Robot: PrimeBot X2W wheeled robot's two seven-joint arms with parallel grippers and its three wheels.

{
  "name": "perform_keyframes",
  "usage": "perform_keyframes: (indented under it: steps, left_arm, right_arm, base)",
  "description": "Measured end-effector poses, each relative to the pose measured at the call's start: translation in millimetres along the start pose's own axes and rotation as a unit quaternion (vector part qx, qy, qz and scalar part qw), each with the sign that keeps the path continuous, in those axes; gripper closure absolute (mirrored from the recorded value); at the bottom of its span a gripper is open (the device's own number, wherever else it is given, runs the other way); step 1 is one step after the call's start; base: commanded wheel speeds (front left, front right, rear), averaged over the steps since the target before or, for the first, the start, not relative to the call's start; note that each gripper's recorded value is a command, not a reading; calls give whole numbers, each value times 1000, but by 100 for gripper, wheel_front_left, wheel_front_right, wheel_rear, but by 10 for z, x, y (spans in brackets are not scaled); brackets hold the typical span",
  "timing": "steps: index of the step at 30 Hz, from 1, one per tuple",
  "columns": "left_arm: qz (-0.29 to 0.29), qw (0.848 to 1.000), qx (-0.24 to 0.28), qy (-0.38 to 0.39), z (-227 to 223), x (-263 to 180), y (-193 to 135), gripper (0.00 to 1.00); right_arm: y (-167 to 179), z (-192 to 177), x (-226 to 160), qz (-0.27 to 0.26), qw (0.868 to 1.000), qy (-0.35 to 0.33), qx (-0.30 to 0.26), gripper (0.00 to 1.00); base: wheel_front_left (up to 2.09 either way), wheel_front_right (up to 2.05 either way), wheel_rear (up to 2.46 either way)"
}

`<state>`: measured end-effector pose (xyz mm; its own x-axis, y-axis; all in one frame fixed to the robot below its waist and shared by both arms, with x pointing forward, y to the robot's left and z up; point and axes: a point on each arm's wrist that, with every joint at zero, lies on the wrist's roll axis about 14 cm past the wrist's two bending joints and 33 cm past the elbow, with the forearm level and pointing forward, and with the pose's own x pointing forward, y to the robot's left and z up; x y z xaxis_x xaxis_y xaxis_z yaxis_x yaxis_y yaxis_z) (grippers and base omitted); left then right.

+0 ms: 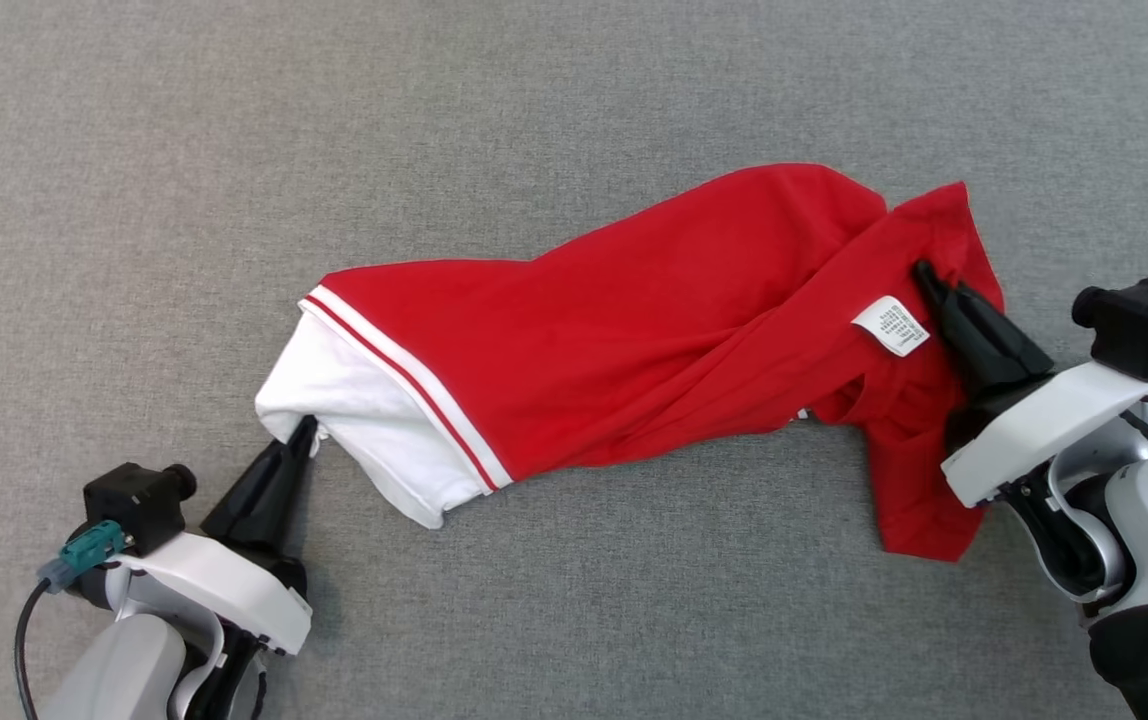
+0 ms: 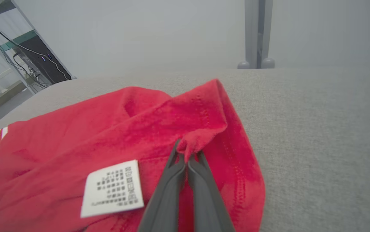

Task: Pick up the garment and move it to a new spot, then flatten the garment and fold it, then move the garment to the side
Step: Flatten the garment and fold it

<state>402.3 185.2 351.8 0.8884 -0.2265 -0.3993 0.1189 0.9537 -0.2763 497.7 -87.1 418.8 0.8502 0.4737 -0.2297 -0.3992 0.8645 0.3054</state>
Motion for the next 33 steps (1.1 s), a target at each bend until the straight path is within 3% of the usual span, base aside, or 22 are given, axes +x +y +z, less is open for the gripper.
perform_keyframes:
  steps: [7,14,20,25,26,31,33]
  left_arm:
    - [14,996,30,-80,549,52,29,100]
    - [5,970,75,-230,1543,-86,-178,100]
    - [-28,932,120,-340,2300,-295,-530,100]
    - [-48,886,152,-437,3037,-561,-810,100]
    - [-48,886,152,-437,3037,-561,-810,100]
    - [-58,848,173,-497,3590,-840,-1032,100]
    - [-66,840,177,-508,3724,-905,-1128,100]
  right_arm:
    - [16,399,-131,-1,997,-73,-38,100]
    - [83,989,-326,-7,984,-158,-80,100]
    - [133,1674,-534,-20,962,-245,-114,100]
    - [220,2243,-766,-26,940,-311,-141,100]
    - [220,2243,-766,-26,940,-311,-141,100]
    - [270,2687,-1028,-35,920,-353,-167,100]
    - [279,2797,-1113,-39,915,-362,-173,100]
  base:
    - [0,0,0]
    - [0,0,0]
    - [0,0,0]
    - [0,0,0]
    - [0,0,0]
    - [0,0,0]
    - [0,0,0]
